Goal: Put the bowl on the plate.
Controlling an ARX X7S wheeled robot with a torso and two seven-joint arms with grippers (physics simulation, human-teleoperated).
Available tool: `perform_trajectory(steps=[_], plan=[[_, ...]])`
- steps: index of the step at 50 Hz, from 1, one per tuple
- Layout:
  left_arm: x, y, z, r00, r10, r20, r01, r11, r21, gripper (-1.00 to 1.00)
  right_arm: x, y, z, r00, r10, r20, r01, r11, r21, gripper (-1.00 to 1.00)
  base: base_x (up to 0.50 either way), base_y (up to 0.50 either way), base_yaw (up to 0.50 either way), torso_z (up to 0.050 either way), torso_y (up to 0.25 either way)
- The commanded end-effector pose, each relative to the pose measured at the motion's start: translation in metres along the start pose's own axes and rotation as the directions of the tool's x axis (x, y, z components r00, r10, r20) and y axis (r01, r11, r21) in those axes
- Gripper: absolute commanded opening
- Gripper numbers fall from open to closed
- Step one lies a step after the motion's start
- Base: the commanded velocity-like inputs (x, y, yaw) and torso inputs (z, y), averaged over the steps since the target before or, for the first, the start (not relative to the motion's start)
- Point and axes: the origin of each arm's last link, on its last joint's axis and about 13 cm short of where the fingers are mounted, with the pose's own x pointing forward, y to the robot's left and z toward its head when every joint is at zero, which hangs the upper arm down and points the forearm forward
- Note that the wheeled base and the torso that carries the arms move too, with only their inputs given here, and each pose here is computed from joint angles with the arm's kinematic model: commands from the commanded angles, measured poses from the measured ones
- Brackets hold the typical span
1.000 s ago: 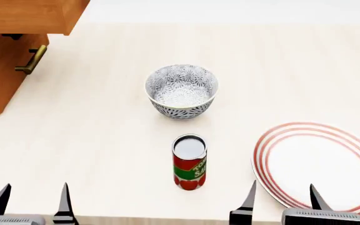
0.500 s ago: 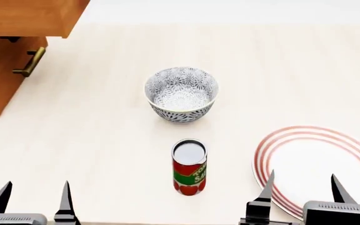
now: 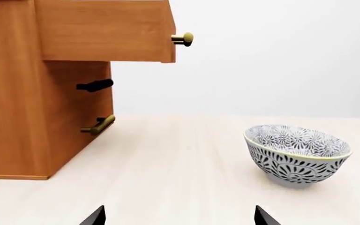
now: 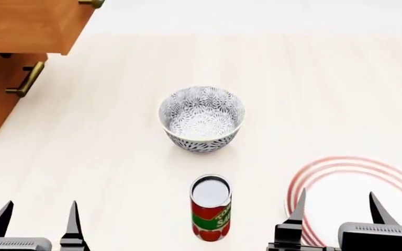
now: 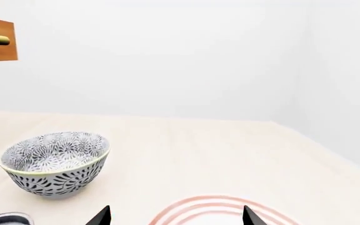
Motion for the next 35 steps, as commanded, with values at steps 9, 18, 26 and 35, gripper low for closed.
perform_trajectory(steps=[9, 18, 26, 35], plan=[[0.0025, 0.0001, 0.0011, 1.0, -0.008, 0.007, 0.008, 1.0, 0.005, 1.0, 0.0014, -0.0006, -0.0019, 1.0, 0.009, -0.007, -0.009, 1.0, 0.01, 1.0, 0.15, 0.0, 0.0, 0.0, 0.0], [0.0032, 0.0002, 0.0019, 1.0, -0.007, 0.008, 0.007, 1.0, 0.006, 1.0, 0.0018, -0.0015, -0.0012, 1.0, 0.007, -0.004, -0.007, 1.0, 0.009, 1.0, 0.15, 0.0, 0.0, 0.0, 0.0], [0.0032, -0.0001, 0.002, 1.0, -0.008, 0.007, 0.008, 1.0, 0.005, 1.0, 0.0016, -0.0021, 0.0016, 1.0, 0.011, -0.003, -0.011, 1.0, 0.006, 1.0, 0.15, 0.0, 0.0, 0.0, 0.0], [0.0031, 0.0007, 0.0017, 1.0, -0.004, 0.006, 0.004, 1.0, 0.004, 1.0, 0.003, -0.0019, 0.0044, 1.0, 0.02, 0.002, -0.02, 1.0, 0.0, 1.0, 0.15, 0.0, 0.0, 0.0, 0.0]])
